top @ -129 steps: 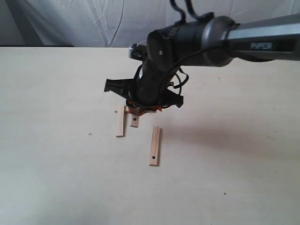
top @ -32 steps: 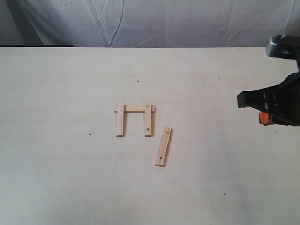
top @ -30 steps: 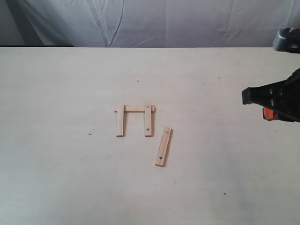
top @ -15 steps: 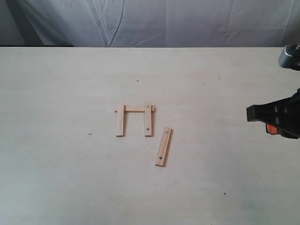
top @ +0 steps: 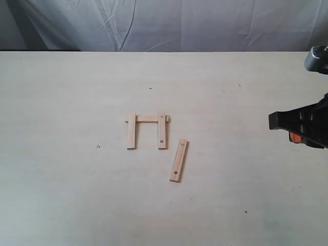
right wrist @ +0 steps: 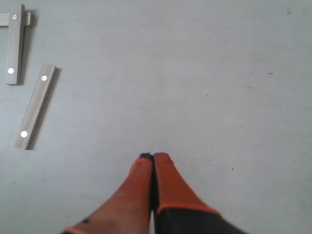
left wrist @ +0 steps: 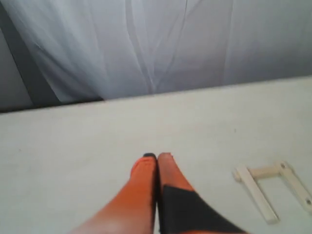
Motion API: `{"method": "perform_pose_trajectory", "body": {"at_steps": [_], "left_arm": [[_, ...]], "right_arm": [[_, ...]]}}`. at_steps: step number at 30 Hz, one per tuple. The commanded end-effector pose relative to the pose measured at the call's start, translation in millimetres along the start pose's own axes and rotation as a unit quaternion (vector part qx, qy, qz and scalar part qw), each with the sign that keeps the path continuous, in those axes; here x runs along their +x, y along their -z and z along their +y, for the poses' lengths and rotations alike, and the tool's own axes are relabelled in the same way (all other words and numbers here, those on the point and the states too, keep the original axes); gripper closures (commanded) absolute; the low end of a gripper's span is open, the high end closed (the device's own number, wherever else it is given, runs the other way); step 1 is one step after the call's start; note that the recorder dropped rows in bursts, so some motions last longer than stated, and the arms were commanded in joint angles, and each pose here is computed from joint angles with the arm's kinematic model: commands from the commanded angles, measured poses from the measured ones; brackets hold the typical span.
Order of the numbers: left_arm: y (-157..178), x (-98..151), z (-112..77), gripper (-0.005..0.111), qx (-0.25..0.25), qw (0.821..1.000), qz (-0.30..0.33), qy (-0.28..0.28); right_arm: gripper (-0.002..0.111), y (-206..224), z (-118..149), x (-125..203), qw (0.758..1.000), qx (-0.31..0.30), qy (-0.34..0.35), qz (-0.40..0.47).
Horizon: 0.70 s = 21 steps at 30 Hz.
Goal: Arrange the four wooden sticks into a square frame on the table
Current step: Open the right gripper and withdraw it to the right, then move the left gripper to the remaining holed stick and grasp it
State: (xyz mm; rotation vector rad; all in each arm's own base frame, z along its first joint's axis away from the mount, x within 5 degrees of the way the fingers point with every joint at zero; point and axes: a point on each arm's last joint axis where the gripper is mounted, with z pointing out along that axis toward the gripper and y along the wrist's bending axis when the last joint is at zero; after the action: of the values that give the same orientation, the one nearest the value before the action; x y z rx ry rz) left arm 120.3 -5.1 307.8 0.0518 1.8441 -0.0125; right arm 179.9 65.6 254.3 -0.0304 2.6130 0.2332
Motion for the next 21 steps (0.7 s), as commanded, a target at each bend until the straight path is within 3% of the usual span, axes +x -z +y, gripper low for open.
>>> {"method": "perform_pose_trajectory", "body": {"at_steps": [1, 5, 9, 14, 18, 21], "left_arm": [[-48, -9, -24.7, 0.107, 0.1, 0.982, 0.158, -0.028], [-94, -5, -58.9, 0.107, 0.167, 0.956, 0.236, -0.051], [-133, 7, -111.3, 0.107, 0.208, 0.927, 0.304, -0.069], [-170, 27, -174.6, 0.107, 0.184, 0.899, 0.375, -0.128], [-190, 40, -212.2, 0.107, 0.165, 0.882, 0.418, -0.144], [-203, 49, -234.9, 0.107, 0.16, 0.878, 0.431, -0.13]], "right_arm": [[0.108, 2, 2, -2, 1.0, -0.017, -0.013, -0.021], [0.108, 2, 3, -3, 0.999, -0.024, -0.019, -0.025], [0.108, 2, 3, -3, 0.999, -0.025, -0.02, -0.025], [0.108, 2, 3, -4, 0.999, -0.026, -0.02, -0.028], [0.108, 2, 3, -4, 0.999, -0.026, -0.02, -0.028], [0.108, 2, 3, -4, 0.999, -0.026, -0.02, -0.028]]}}
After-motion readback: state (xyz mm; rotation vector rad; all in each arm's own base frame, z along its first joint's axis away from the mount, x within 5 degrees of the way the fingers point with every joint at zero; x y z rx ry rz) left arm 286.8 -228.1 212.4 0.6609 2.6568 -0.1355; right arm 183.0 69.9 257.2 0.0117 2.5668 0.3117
